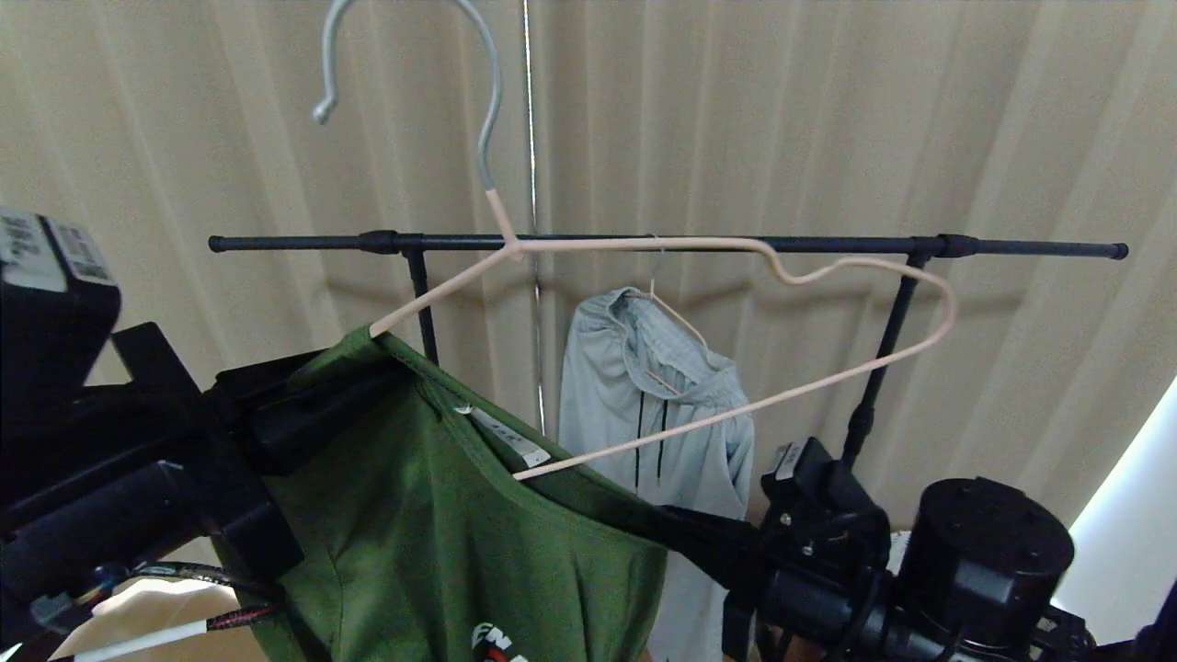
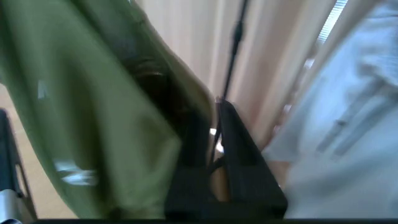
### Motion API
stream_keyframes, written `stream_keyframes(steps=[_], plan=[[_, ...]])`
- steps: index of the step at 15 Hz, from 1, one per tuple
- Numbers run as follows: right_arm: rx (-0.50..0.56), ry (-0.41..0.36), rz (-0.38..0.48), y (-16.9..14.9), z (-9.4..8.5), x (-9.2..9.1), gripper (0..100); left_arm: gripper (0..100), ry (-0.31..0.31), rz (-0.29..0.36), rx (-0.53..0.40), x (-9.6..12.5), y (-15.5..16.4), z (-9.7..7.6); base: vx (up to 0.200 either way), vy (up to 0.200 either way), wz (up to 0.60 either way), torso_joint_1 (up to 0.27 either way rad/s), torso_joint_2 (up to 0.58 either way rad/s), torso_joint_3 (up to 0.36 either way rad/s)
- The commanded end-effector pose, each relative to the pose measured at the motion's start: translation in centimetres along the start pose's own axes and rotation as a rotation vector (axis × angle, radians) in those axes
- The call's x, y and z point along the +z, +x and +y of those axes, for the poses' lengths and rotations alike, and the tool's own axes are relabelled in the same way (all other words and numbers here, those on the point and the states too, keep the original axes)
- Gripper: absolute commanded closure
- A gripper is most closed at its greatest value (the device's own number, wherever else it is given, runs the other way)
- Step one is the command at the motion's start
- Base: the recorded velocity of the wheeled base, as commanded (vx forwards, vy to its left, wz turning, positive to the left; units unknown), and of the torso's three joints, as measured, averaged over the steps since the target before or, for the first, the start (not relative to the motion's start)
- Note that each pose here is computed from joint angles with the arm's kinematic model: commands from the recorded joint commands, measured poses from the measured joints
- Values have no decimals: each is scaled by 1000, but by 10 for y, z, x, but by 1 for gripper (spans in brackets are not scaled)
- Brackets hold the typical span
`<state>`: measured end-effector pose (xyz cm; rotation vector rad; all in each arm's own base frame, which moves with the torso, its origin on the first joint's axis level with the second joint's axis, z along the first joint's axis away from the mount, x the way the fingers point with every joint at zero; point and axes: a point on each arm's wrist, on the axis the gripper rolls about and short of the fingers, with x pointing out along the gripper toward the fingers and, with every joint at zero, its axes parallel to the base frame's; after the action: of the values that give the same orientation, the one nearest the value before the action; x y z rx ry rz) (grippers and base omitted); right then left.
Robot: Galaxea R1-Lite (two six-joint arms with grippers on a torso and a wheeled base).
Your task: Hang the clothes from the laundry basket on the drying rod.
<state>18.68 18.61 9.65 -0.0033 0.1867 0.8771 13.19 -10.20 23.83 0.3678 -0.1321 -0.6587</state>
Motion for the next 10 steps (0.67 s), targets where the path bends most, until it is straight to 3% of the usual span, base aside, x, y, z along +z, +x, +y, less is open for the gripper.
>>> stream_keyframes(steps=[1,3,7,10], plan=[[-58,-2,-58,-24,-12,14,100,100,44,68,38,-14,3,6,0,0,0,0,0,0],[-146,-9,-93,-37,-31,22,100,100,132,133,54,-29,3,8,0,0,0,0,0,0],[-233,-12,-126,-43,-51,29,100,100,199,200,66,-43,2,10,0,0,0,0,0,0],[-253,-15,-135,-43,-56,31,100,100,233,249,104,-52,-2,17,0,0,0,0,0,0]])
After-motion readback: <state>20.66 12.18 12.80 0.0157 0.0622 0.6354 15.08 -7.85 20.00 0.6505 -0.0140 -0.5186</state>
